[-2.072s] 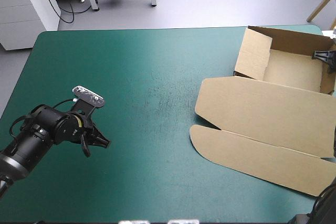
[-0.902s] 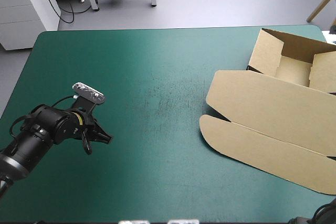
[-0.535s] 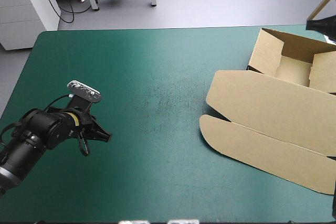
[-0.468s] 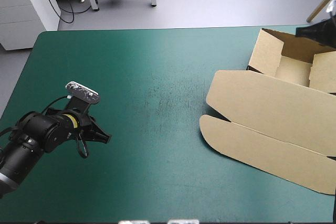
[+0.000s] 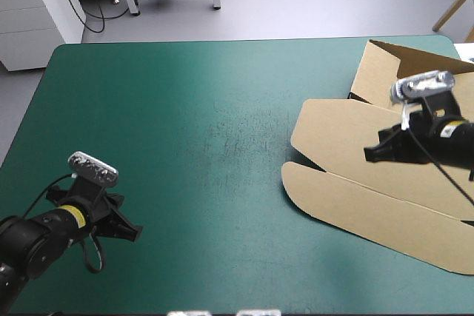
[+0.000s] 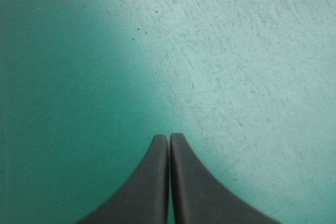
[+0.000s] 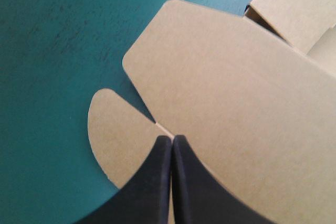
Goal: Fold the box
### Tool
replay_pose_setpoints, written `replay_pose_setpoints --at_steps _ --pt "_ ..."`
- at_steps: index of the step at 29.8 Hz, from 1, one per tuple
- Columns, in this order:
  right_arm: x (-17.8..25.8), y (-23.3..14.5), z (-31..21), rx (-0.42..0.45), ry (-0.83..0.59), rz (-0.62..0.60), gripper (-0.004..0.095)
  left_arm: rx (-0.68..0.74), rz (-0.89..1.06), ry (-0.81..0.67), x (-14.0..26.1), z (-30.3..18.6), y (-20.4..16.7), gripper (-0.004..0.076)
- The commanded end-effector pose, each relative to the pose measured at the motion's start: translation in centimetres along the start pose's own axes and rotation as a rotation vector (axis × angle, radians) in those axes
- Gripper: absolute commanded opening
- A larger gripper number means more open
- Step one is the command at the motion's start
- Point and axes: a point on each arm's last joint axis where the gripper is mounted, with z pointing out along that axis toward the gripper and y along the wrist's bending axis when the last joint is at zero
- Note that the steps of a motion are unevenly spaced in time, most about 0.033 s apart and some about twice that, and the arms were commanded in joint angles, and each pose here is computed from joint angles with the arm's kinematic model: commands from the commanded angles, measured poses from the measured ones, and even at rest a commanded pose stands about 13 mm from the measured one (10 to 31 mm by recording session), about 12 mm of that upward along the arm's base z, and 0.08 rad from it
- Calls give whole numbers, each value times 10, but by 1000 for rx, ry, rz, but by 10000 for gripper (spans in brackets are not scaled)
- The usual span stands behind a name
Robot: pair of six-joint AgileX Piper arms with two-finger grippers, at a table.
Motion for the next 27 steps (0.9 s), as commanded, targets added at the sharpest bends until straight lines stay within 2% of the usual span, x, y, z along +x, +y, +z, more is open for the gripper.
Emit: replay_pose_setpoints --at_steps 1,7,14,27 --pt "27 9 -4 7 -77 2 -18 6 -13 -115 7 -14 0 -10" --pt "89 17 9 12 -35 -32 -19 13 -5 -133 37 -16 -3 -10" --pt "134 27 9 13 -34 -45 -19 31 -14 -173 51 -21 -5 -10" --pt "152 36 -6 30 -115 -46 -19 41 10 -90 68 -5 -8 -10"
